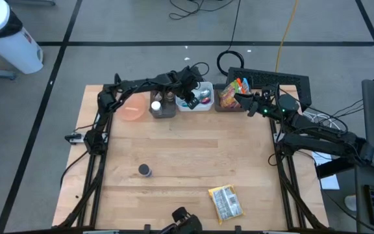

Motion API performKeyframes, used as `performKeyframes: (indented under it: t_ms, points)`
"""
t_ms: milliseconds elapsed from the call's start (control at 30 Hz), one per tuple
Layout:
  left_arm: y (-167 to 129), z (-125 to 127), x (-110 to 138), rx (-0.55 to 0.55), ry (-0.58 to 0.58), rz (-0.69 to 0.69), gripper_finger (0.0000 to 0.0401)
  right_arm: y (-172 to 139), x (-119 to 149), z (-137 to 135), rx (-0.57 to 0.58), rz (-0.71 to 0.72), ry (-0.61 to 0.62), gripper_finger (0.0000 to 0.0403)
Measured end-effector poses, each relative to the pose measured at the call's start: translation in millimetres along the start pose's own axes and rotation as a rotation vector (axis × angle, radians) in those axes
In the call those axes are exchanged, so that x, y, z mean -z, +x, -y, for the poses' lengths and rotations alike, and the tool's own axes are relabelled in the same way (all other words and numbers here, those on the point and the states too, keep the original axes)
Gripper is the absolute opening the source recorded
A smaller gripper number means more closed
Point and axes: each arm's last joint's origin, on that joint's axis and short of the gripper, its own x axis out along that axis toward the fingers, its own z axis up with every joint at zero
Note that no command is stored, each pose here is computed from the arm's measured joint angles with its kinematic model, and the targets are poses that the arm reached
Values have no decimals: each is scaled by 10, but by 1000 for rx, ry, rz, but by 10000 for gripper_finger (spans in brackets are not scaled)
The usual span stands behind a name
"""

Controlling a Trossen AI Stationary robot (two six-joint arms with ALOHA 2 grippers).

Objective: Pick & Place Food Item
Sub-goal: Put the blue spoon into the white bin

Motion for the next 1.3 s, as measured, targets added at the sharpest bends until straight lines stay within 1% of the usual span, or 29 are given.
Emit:
performKeyframes:
  t_ms: [133, 300, 433, 567, 800, 967, 1200, 1300]
  points:
    - [6, 33, 3, -11, 71, -2, 22, 0, -3, 3, 11, 9, 3, 139]
    - [33, 92, 16, -23, 123, -9, 22, 0, -2, 3, 10, 9, 3, 137]
    - [73, 105, 60, -66, 129, -44, 22, 0, -2, 3, 10, 8, 3, 135]
    - [71, 118, 45, -68, 142, -31, 22, 0, -2, 3, 9, 7, 3, 135]
    - [68, 113, 100, -104, 169, -89, 22, 1, -2, 2, 8, 6, 11, 134]
    - [69, 114, 94, -111, 169, -83, 22, 1, -1, 3, 9, 5, 11, 134]
    - [70, 114, 87, -111, 167, -75, 56, 1, -1, 2, 7, 4, 15, 130]
    - [71, 115, 78, -111, 166, -66, 63, 1, 0, 2, 6, 3, 14, 130]
